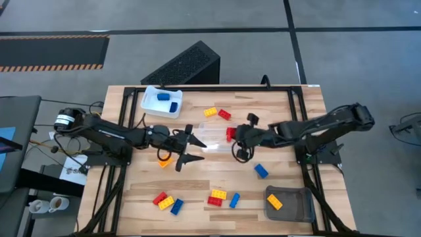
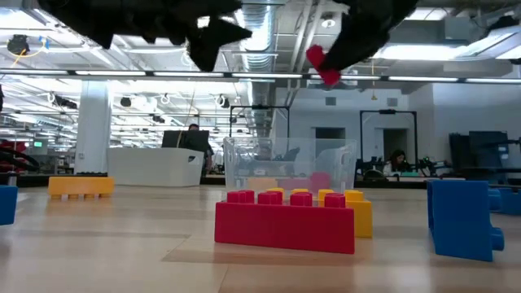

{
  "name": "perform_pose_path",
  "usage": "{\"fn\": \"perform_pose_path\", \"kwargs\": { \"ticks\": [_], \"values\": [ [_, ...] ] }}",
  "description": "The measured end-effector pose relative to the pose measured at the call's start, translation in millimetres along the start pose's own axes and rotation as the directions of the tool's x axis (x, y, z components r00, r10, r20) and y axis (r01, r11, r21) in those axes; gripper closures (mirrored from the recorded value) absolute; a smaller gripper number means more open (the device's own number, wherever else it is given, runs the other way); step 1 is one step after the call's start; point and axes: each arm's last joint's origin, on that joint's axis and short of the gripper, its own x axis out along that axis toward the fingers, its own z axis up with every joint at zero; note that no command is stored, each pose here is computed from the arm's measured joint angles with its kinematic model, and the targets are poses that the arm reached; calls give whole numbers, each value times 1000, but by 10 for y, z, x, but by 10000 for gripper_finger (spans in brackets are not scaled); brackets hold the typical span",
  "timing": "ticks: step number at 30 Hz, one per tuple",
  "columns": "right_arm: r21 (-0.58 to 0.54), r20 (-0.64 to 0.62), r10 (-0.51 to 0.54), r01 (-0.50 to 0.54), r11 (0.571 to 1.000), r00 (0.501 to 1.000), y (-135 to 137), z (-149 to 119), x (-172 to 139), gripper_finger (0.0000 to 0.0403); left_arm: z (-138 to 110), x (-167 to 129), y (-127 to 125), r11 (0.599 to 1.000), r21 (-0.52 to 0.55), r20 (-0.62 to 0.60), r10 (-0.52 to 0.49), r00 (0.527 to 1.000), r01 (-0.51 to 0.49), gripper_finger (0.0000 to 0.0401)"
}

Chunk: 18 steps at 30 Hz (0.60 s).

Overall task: Sort & place blocks by color
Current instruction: Put the red game piece into the transparent bin

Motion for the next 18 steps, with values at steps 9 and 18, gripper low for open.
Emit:
{"fn": "perform_pose_path", "kwargs": {
  "ticks": [9, 18],
  "values": [
    [26, -70, 30, -28, 999, 997, -87, -60, 585, 266, 152, -524, -147, 997, 60, 116, 50, 992, -57, 196],
    [33, -118, 23, -20, 999, 993, -69, -195, 984, 229, -25, -889, -143, 991, 1, 170, 128, 977, -130, 213]
  ]
}}
